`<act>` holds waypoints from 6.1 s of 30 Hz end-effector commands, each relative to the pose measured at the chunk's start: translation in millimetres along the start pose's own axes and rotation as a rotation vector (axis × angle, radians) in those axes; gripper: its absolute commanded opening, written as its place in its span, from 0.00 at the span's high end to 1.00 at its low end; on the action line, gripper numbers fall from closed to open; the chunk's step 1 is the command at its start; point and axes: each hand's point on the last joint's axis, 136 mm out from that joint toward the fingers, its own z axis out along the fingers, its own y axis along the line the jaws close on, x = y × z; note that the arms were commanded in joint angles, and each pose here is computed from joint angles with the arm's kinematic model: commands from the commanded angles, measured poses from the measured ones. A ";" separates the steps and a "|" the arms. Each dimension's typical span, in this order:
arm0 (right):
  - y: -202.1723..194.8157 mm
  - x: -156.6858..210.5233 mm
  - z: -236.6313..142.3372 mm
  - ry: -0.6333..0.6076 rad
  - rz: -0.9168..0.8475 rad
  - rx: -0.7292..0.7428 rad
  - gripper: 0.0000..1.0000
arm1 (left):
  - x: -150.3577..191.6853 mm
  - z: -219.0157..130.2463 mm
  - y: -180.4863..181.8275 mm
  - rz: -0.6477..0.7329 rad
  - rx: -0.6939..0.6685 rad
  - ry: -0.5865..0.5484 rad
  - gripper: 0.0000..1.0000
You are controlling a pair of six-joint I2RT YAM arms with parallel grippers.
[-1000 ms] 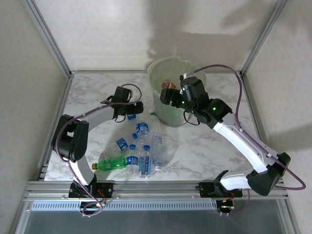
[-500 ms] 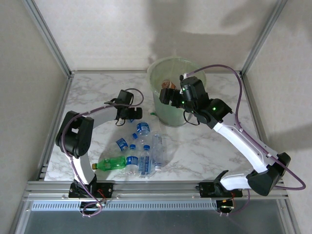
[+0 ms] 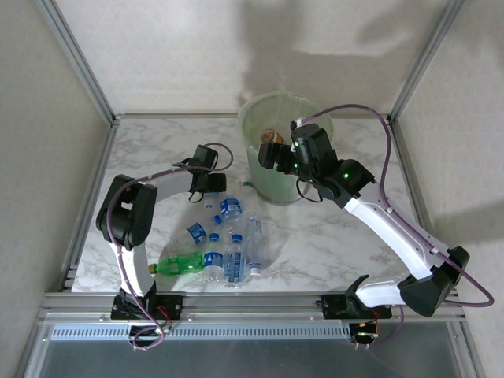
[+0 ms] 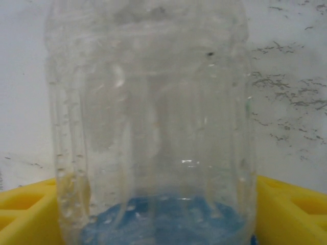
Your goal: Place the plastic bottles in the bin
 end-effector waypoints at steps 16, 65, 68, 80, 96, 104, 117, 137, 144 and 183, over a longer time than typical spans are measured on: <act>46.9 6.7 -15.4 -0.019 -0.078 -0.145 0.18 | -74.0 -103.4 3.8 -0.358 0.202 -0.254 0.38; 157.1 24.8 3.5 0.123 0.045 -0.632 0.65 | -99.7 -386.6 -100.6 -0.579 1.423 -0.537 0.42; 156.0 24.1 2.5 0.119 0.042 -0.628 0.70 | -99.0 -384.1 -100.6 -0.579 1.416 -0.534 0.42; 143.5 20.5 -1.0 0.093 0.033 -0.563 0.80 | -98.4 -379.7 -97.8 -0.570 1.331 -0.559 0.00; 49.3 -26.6 -24.6 -0.036 0.052 -0.240 0.80 | -106.5 -370.4 -52.1 -0.585 0.942 -0.716 0.00; -1.5 -33.2 -13.4 -0.012 0.090 -0.103 0.80 | -101.6 -348.1 -40.5 -0.638 0.890 -0.673 0.00; -3.5 -40.1 8.4 0.018 0.077 -0.082 0.65 | -86.3 -319.7 -29.1 -0.623 0.769 -0.612 0.00; 75.1 12.8 -16.7 0.056 -0.202 -0.231 0.24 | -3.8 -267.0 29.1 -0.696 0.358 -0.422 0.08; 113.6 87.0 -0.7 0.228 -0.396 -0.364 0.23 | 45.9 -255.3 72.8 -0.783 0.144 -0.353 0.09; 181.3 376.2 94.5 0.664 -1.106 -0.455 0.18 | -12.5 -185.4 202.1 -1.064 -0.038 -0.511 0.06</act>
